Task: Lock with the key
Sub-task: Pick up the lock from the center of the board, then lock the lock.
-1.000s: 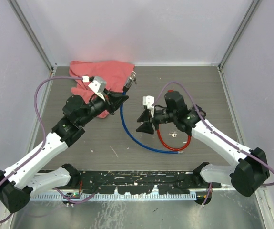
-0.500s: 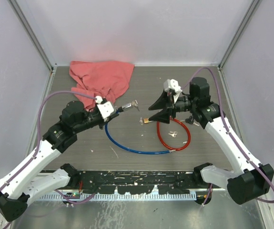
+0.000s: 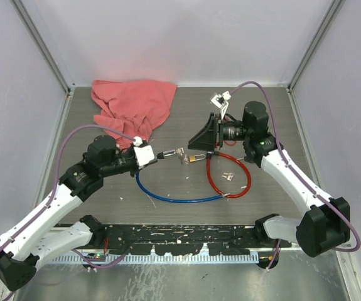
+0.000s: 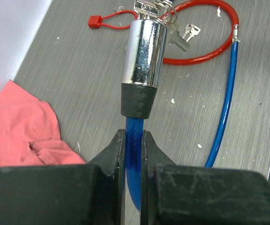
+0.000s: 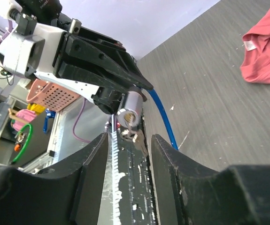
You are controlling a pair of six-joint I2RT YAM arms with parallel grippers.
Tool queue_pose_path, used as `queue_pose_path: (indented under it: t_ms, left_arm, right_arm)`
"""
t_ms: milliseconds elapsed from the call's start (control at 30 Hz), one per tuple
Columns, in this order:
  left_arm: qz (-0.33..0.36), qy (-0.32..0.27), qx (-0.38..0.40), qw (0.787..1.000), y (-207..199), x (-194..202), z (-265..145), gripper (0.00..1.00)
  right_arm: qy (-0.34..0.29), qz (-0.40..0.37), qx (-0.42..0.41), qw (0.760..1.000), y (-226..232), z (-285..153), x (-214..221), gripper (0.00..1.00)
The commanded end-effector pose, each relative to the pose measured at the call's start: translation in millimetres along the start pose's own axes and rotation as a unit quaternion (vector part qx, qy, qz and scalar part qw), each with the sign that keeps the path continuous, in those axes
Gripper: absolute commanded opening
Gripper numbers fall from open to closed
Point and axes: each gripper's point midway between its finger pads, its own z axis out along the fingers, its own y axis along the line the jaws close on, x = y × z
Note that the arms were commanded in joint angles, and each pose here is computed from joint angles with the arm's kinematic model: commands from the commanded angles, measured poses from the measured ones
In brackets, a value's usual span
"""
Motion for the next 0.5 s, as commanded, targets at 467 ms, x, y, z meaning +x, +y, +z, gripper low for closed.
queue_pose_path:
  t_ms: [467]
  left_arm:
    - [0.015, -0.019, 0.021, 0.999, -5.4, -12.3, 3.8, 0.0]
  right_arm:
    - [0.06, 0.085, 0.041, 0.994, -4.8, 32.8, 27.0, 0.18]
